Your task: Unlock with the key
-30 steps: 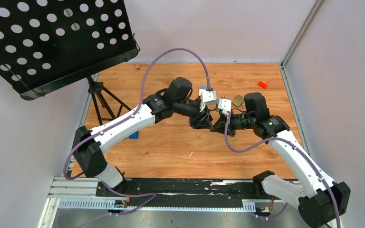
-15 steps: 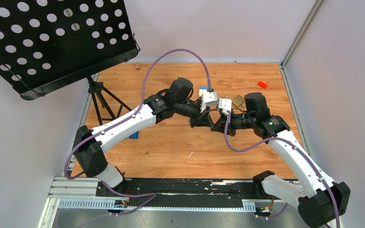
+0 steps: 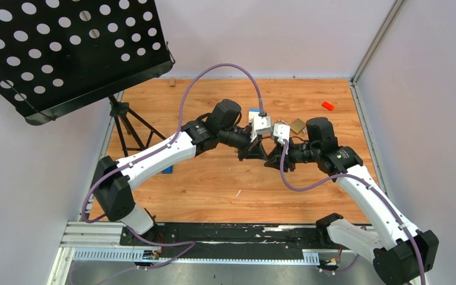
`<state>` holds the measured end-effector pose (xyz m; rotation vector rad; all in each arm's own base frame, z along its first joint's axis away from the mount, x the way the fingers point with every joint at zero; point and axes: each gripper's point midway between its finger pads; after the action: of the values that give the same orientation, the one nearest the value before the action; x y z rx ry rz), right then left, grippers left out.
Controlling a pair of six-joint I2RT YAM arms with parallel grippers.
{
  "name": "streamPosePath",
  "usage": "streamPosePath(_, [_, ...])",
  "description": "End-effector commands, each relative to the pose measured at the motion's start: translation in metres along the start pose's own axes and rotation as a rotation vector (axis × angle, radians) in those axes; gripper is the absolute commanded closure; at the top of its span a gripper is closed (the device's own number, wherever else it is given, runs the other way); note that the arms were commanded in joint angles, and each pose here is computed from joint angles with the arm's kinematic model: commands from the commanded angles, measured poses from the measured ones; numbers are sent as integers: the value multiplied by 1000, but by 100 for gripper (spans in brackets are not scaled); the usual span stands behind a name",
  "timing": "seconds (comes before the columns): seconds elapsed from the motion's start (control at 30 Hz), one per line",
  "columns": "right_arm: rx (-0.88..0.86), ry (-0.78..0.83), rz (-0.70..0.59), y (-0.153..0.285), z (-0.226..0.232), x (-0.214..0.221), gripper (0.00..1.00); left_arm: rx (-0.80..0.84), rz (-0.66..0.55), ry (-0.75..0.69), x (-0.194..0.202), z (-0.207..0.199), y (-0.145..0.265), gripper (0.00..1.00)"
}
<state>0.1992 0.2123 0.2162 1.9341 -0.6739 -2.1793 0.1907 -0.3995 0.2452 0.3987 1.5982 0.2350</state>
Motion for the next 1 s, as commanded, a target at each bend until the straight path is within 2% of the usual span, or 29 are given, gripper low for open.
streamPosePath(0.0, [55, 74, -58, 5, -8, -16, 69, -28, -64, -18, -13, -2, 8, 100])
streamPosePath(0.13, [94, 82, -67, 8, -13, -17, 57, -58, -120, 36, -21, 3, 19, 100])
streamPosePath(0.3, [106, 88, -78, 10, -14, -21, 52, -81, -207, 143, -32, 13, 33, 100])
streamPosePath(0.6, [61, 47, -95, 3, -14, -28, 54, -60, -294, 285, -38, 21, 35, 100])
streamPosePath(0.97, [63, 20, -113, 0, -22, -41, 56, -13, -298, 290, -31, 16, 30, 100])
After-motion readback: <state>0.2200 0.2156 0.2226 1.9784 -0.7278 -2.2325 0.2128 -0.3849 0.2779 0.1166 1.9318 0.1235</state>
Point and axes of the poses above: each gripper's point midway between its finger pads, its own y axis back along the fingers, its own z axis along the line the jaws close on, x = y × z, and after that the axes turned 6 degrees about -y, right-handed
